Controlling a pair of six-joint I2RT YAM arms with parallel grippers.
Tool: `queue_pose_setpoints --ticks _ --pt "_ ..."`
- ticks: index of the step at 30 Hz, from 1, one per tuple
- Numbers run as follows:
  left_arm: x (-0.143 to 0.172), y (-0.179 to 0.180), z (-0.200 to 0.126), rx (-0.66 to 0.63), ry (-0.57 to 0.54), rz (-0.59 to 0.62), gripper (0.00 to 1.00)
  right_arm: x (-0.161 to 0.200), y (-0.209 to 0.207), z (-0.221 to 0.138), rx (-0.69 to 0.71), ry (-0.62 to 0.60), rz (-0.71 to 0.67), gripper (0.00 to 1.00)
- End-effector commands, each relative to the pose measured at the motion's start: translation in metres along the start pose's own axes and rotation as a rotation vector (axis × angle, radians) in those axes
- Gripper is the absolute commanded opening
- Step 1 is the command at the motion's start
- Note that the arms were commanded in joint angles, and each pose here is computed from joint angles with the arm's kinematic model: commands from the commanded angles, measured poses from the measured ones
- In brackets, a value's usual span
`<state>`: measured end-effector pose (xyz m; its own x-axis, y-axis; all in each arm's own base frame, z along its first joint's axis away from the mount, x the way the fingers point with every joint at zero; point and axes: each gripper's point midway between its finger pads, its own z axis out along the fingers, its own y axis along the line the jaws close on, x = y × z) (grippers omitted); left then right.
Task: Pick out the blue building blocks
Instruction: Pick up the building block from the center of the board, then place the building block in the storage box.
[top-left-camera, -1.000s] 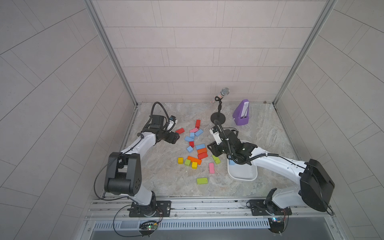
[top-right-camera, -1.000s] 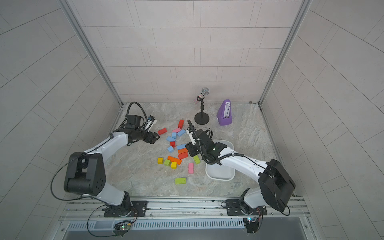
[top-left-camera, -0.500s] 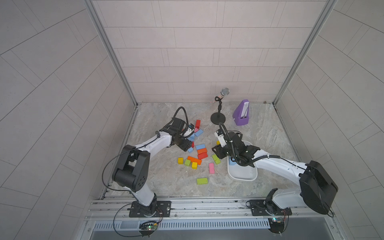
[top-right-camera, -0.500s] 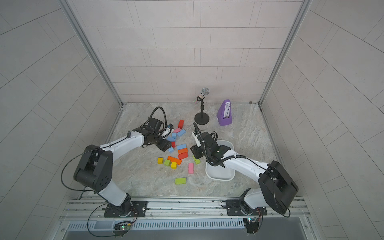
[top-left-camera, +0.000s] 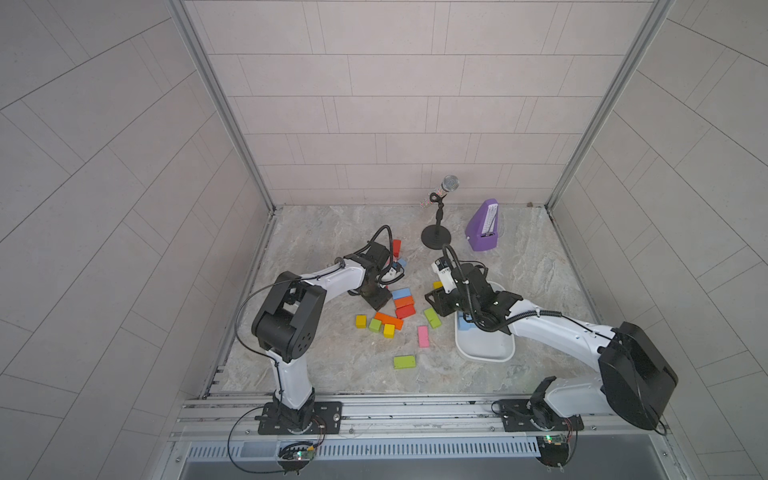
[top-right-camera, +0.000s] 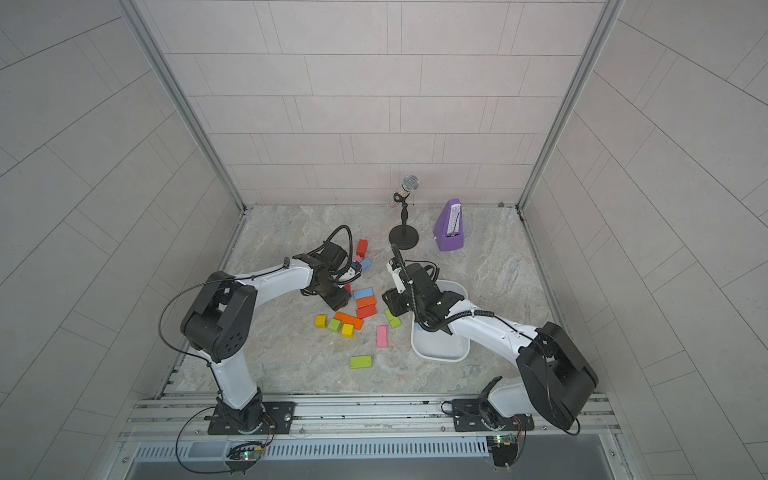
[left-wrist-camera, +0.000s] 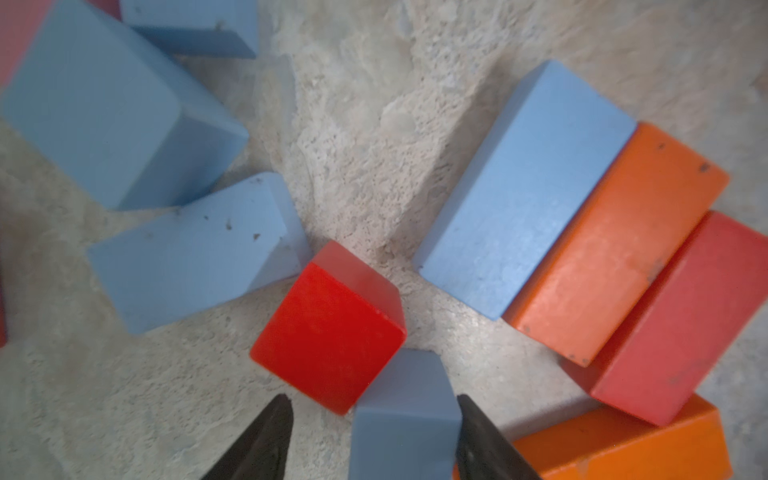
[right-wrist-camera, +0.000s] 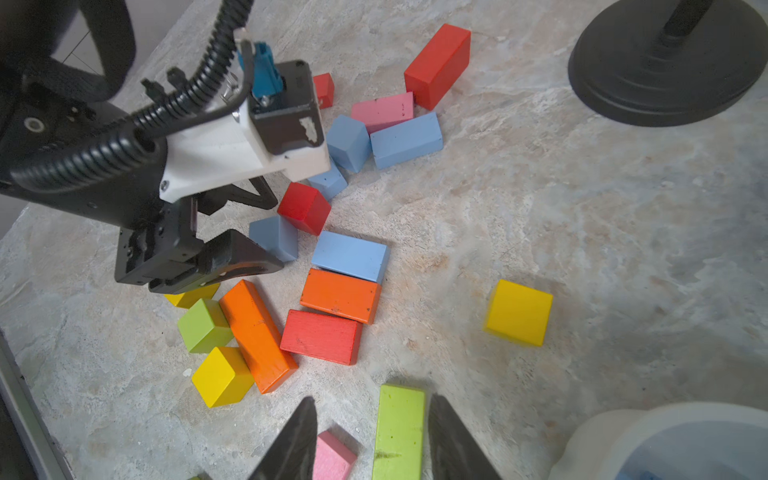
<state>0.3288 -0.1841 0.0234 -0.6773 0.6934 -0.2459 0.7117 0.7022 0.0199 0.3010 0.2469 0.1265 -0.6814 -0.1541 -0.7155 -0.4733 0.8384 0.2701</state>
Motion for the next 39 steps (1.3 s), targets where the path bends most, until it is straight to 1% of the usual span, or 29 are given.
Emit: queue_pose_setpoints --ticks 1,2,5,7,12,16,17,18,19,23,26,29,32,39 --pt "0.000 -0.001 -0.005 -0.002 0.015 0.019 0.51 -0.006 -0.001 -0.010 -0.007 -0.035 0.012 0.46" --pt "-0.001 -0.003 -0.006 0.006 0.011 0.022 0.46 -0.006 -0.002 -0.012 -0.004 -0.040 0.015 0.46" --pt "-0.002 -0.007 -0.012 0.033 0.004 0.038 0.34 -0.006 -0.005 -0.015 -0.005 -0.049 0.024 0.46" --pt "-0.003 -0.010 -0.018 0.049 -0.007 0.058 0.29 -0.006 -0.005 -0.016 -0.016 -0.052 0.034 0.46" --pt "-0.007 -0.020 -0.039 0.088 -0.060 0.125 0.27 -0.003 -0.004 -0.016 -0.070 -0.065 0.089 0.46" --pt "-0.014 -0.030 -0.060 0.117 -0.151 0.202 0.27 0.001 -0.006 -0.017 -0.103 -0.085 0.138 0.46" --pt "-0.017 -0.034 -0.064 0.128 -0.183 0.230 0.27 -0.002 -0.005 -0.019 -0.116 -0.097 0.148 0.46" --pt "-0.020 -0.038 -0.070 0.142 -0.220 0.259 0.26 0.009 -0.006 -0.017 -0.121 -0.080 0.159 0.46" --pt "-0.022 -0.044 -0.074 0.161 -0.253 0.289 0.26 0.010 -0.005 -0.017 -0.132 -0.079 0.169 0.48" --pt "-0.031 -0.069 -0.091 0.237 -0.445 0.434 0.24 0.011 0.014 -0.017 -0.266 -0.079 0.237 0.52" --pt "-0.034 -0.081 -0.100 0.246 -0.577 0.494 0.22 0.010 0.020 -0.018 -0.312 -0.071 0.301 0.54" --pt "-0.029 -0.090 -0.108 0.242 -0.662 0.549 0.22 0.011 0.027 -0.020 -0.349 -0.040 0.336 0.56" --pt "-0.023 -0.100 -0.110 0.267 -0.715 0.578 0.22 0.013 0.035 -0.023 -0.388 -0.017 0.368 0.57" --pt "-0.022 -0.106 -0.113 0.248 -0.750 0.608 0.22 0.012 0.047 -0.027 -0.403 -0.009 0.393 0.57"
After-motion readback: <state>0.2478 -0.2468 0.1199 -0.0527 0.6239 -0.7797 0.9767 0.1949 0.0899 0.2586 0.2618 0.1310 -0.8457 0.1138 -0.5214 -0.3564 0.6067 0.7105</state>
